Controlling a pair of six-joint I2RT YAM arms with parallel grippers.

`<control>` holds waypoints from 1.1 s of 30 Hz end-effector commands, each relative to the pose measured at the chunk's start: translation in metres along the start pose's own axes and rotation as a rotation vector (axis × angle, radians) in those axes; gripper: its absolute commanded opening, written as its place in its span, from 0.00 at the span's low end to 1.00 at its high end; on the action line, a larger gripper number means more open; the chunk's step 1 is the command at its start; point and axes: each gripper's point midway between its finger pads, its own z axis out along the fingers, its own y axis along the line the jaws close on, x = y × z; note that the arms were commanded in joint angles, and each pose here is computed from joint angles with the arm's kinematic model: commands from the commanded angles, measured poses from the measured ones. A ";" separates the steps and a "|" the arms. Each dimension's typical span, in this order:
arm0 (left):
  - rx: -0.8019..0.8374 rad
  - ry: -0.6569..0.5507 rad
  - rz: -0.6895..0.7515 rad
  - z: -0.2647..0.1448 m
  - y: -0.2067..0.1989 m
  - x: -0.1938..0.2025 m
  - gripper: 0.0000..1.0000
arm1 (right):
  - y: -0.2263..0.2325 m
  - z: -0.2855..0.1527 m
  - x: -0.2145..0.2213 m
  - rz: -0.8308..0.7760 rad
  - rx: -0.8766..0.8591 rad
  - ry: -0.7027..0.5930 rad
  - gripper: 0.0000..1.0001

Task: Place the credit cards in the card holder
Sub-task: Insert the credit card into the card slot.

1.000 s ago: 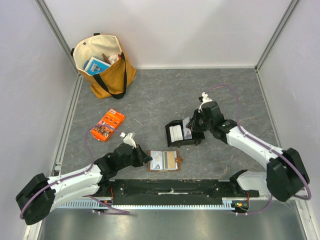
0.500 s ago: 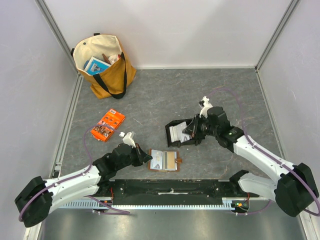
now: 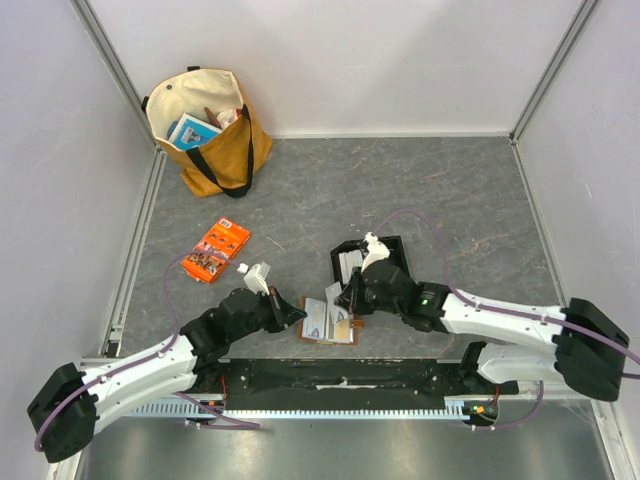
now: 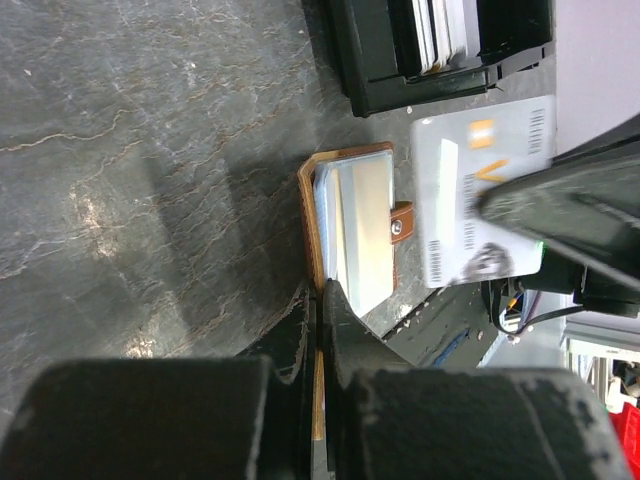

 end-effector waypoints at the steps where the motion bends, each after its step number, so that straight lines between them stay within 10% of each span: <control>1: 0.027 -0.005 -0.036 -0.002 -0.006 -0.001 0.05 | 0.018 0.018 -0.006 0.036 0.012 -0.084 0.00; 11: 0.040 0.007 -0.037 -0.003 -0.009 0.001 0.24 | 0.043 0.028 0.000 0.038 0.009 -0.137 0.00; 15: 0.049 -0.002 -0.044 -0.004 -0.009 0.001 0.02 | 0.049 0.024 -0.005 0.042 0.036 -0.213 0.00; 33: 0.068 -0.032 -0.105 -0.008 -0.011 -0.003 0.02 | 0.043 0.036 0.012 -0.034 0.223 -0.304 0.00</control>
